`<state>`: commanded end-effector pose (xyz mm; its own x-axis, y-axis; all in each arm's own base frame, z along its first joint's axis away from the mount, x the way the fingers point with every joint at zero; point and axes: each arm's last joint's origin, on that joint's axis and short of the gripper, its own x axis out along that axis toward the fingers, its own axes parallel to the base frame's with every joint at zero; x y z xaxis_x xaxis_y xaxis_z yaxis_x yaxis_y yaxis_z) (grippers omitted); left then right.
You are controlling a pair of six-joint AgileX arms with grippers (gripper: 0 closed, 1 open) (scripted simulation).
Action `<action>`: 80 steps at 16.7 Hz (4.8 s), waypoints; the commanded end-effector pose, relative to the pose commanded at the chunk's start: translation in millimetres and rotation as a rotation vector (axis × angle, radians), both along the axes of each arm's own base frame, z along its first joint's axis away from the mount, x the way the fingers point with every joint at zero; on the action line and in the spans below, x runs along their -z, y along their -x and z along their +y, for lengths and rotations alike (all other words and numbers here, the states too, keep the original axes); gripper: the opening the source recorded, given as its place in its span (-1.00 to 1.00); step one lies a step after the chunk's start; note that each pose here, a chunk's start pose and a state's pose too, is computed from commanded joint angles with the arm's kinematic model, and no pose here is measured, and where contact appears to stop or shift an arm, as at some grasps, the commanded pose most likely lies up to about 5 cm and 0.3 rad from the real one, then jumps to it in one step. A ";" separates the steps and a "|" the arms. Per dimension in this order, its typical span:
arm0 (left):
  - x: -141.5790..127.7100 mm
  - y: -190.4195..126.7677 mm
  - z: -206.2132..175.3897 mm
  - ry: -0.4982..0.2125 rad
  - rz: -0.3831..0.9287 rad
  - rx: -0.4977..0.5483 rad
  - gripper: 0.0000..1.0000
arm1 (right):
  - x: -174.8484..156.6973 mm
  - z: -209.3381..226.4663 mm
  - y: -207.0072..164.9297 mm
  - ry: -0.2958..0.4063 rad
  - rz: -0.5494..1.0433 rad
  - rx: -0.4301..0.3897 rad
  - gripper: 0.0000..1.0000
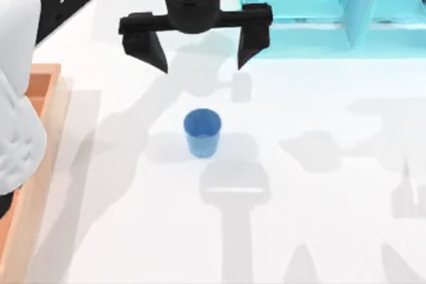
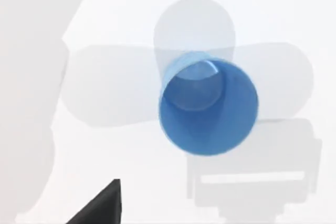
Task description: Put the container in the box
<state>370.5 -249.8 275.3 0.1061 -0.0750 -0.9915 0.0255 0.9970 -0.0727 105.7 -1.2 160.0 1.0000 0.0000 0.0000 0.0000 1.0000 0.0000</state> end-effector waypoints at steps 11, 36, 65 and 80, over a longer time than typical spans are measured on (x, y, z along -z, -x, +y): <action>40.9 -9.7 -33.6 -0.075 0.107 -0.006 1.00 | 0.0 0.0 0.0 0.000 0.000 0.000 1.00; 140.3 -8.0 -35.4 -0.075 0.106 -0.002 -0.21 | 0.0 0.0 0.0 0.000 0.000 0.000 1.00; -3.4 2.3 215.7 -0.014 0.069 0.059 -1.00 | 0.0 0.0 0.0 0.000 0.000 0.000 1.00; -0.8 47.6 309.6 -0.086 0.111 0.001 -1.00 | 0.0 0.0 0.0 0.000 0.000 0.000 1.00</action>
